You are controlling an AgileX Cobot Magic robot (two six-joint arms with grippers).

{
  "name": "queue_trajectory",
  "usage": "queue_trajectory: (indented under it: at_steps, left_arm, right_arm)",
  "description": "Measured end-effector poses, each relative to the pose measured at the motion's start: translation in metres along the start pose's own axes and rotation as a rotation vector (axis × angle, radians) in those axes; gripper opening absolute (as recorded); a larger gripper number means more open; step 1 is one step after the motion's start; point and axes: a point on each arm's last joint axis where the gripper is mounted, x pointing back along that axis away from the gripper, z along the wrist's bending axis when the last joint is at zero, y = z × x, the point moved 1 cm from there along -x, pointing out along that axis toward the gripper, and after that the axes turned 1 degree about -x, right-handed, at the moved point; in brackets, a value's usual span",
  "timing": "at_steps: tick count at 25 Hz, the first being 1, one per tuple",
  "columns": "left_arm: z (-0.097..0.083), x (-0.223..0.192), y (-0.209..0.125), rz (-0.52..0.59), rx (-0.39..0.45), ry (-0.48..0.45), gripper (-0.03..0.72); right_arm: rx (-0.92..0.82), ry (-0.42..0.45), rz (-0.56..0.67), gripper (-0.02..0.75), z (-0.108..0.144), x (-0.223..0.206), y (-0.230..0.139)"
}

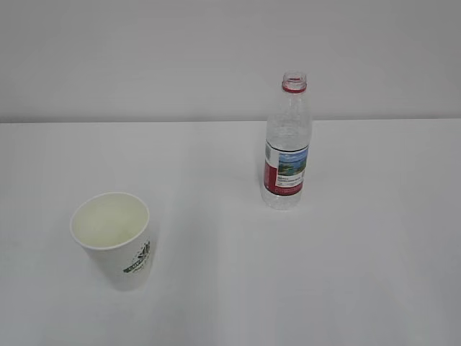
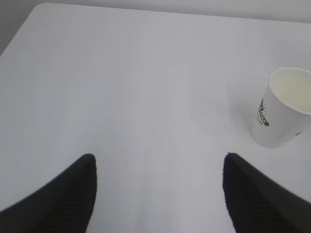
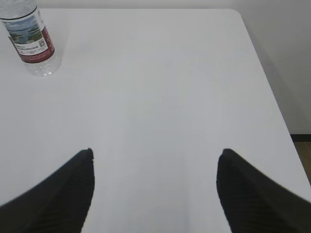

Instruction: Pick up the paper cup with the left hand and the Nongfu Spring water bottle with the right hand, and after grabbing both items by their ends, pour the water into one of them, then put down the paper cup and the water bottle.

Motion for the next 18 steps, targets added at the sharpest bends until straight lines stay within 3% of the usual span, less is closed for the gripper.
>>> queue_trajectory:
  at_steps: [18]
  left_arm:
    - [-0.0006, 0.0012, 0.0044, -0.039, 0.0, -0.006, 0.587]
  right_arm:
    - [-0.002, 0.003, -0.019, 0.587, 0.0001, 0.0017, 0.0025]
